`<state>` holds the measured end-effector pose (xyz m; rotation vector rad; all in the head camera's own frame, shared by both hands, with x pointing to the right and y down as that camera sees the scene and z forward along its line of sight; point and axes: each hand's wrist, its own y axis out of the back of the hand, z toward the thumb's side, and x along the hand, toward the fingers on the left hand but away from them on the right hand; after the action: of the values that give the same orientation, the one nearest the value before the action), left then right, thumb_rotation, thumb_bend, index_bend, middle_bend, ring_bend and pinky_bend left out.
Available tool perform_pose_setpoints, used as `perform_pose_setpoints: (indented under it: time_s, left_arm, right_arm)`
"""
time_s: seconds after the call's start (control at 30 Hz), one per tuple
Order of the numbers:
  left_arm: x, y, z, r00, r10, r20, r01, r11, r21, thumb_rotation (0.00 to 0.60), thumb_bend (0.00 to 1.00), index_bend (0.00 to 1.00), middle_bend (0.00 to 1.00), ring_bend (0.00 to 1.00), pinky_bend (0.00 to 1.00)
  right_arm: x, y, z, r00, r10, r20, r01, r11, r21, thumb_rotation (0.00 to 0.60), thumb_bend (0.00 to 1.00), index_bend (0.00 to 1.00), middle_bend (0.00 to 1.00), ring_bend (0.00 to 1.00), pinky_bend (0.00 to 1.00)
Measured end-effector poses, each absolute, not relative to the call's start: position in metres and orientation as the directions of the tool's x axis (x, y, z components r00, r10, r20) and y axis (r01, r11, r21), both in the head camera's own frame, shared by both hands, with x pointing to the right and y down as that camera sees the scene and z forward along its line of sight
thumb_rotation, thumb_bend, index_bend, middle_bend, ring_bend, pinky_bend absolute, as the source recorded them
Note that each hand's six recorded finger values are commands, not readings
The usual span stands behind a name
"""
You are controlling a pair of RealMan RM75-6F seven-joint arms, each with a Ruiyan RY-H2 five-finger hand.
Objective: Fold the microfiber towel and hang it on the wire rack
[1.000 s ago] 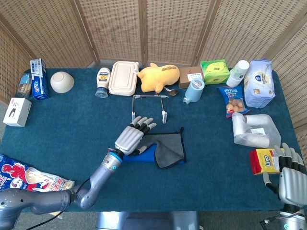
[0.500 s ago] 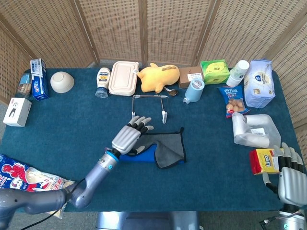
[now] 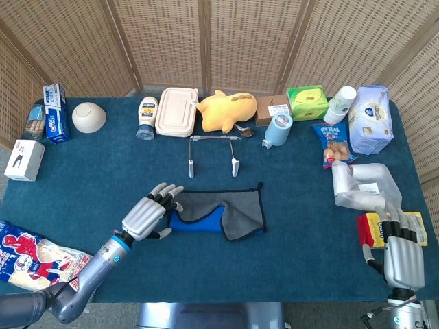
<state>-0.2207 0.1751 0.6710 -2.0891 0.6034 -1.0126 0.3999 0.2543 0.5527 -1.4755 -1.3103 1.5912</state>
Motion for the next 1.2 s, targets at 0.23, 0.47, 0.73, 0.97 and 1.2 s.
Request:
perform_pose_setpoints:
  time_s: [0.23,0.47,0.73,0.97,1.2]
  left_arm:
    - [-0.219,0.18,0.679,0.564,-0.698,0.441,-0.106,-0.591,-0.8,0.6,0.36,0.35,0.1,0.0,0.0]
    - [-0.214,0.178,0.689,0.55,-0.717,0.429,-0.108,-0.57,-0.814,0.6,0.36,0.36,0.1,0.0,0.0]
    - [-0.2,0.176,0.7,0.554,-0.714,0.429,-0.111,-0.574,-0.811,0.6,0.36,0.36,0.1,0.0,0.0]
    - [-0.184,0.173,0.71,0.565,-0.707,0.426,-0.095,-0.569,-0.817,0.6,0.36,0.36,0.1,0.0,0.0]
    - [-0.171,0.167,0.715,0.568,-0.712,0.412,-0.106,-0.56,-0.822,0.6,0.36,0.48,0.17,0.0,0.0]
  right_arm:
    - [0.403,0.255,0.552,-0.213,0.904,-0.37,0.187,-0.334,-0.924,0.6,0.31,0.1,0.04,0.0,0.0]
    - [0.407,0.256,0.55,-0.225,0.903,-0.366,0.184,-0.329,-0.926,0.6,0.31,0.1,0.04,0.0,0.0]
    - [0.411,0.257,0.55,-0.236,0.901,-0.364,0.182,-0.328,-0.927,0.6,0.31,0.1,0.04,0.0,0.0]
    - [0.414,0.257,0.548,-0.245,0.901,-0.358,0.176,-0.322,-0.93,0.6,0.31,0.1,0.04,0.0,0.0]
    - [0.418,0.26,0.543,-0.263,0.9,-0.348,0.171,-0.312,-0.935,0.6,0.31,0.1,0.04,0.0,0.0]
